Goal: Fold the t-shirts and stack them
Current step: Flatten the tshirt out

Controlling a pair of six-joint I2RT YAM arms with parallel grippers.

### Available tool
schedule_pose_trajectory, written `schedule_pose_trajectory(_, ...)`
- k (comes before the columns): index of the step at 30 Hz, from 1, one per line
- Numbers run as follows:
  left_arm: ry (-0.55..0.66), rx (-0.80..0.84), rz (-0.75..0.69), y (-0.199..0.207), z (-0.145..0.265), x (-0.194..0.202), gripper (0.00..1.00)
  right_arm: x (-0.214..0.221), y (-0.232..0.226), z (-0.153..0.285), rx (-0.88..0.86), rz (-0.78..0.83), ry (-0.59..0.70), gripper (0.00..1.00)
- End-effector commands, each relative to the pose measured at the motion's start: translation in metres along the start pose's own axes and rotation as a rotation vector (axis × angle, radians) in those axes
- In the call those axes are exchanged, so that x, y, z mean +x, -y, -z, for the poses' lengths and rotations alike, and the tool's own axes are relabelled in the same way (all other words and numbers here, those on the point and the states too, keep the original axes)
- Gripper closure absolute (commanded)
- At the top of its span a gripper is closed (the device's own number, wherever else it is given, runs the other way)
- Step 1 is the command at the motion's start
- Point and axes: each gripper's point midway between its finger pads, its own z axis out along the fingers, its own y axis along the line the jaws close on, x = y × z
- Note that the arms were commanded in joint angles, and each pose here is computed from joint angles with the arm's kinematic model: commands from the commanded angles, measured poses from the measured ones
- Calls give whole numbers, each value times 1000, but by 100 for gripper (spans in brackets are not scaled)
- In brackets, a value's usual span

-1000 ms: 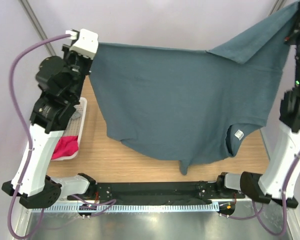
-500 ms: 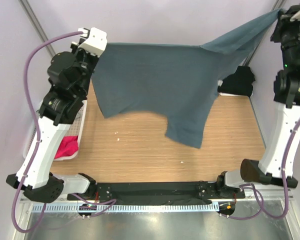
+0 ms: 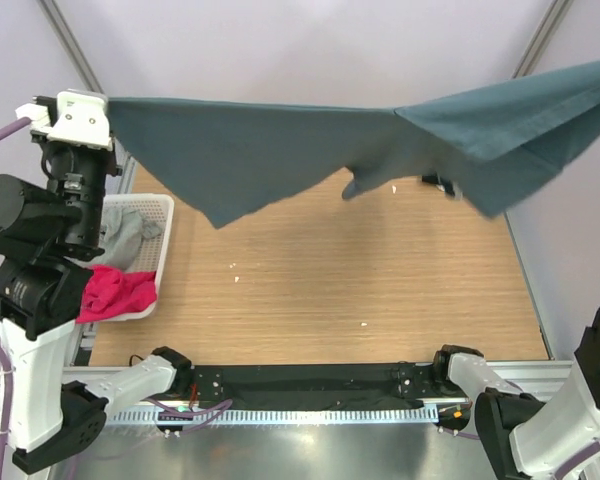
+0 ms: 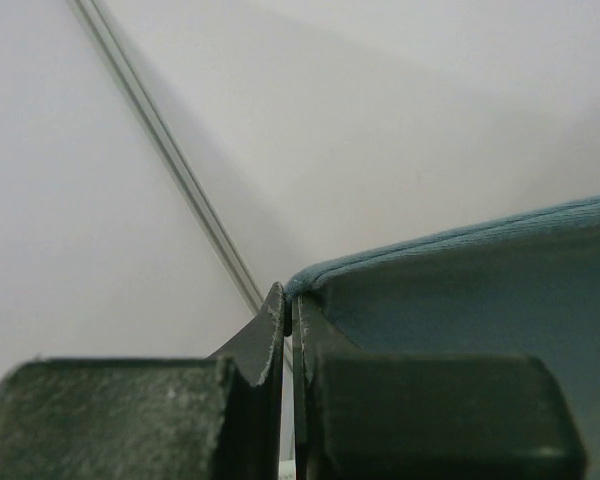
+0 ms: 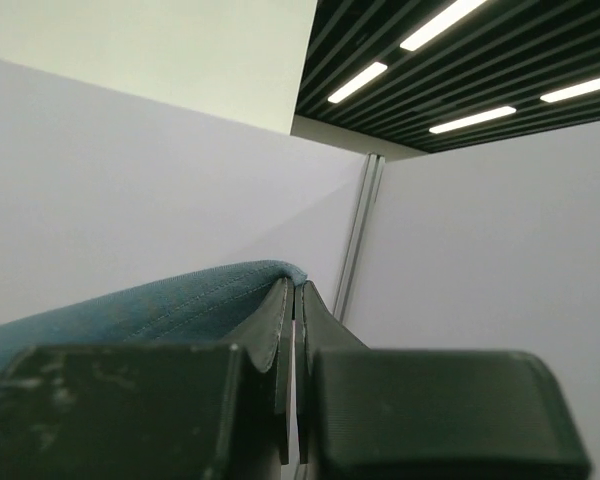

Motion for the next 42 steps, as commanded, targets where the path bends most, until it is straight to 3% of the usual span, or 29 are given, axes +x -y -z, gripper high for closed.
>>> schedule_pose_trajectory(1,6,-32,17,-11,1,-7,100,0,11,-9,52,47,7,99)
schedule_pose_trajectory(8,18,-62,17,-18,-9,-21,100,-3,18,-26,84,53,35,99)
schedule_pose_trajectory(12,-16,-68,-37,-5,-30,-9,100,29,15,-49,73,54,-16,99)
schedule_pose_trajectory(16,-104,-37,-123,27,-55,29,100,94,2,-75,31,57,-134,99)
schedule_pose_trajectory(20,-231,29,-221,71,-78,94,100,215,-33,-93,-83,6,-350,99)
schedule_pose_trajectory(26,-451,155,-316,137,-97,236,100,378,-86,-75,-226,-80,-635,99)
schedule_pose_trajectory(30,-506,176,-321,158,-111,289,100,473,-118,-50,-284,-84,-782,99)
schedule_pose_trajectory(34,-601,206,-352,180,-131,346,100,543,-171,-19,-381,-8,-901,99)
schedule_pose_trajectory(37,-620,200,-352,185,-146,360,100,582,-208,-3,-426,10,-950,99)
schedule_pose_trajectory(42,-670,197,-338,201,-158,392,100,613,-242,-1,-434,4,-981,99)
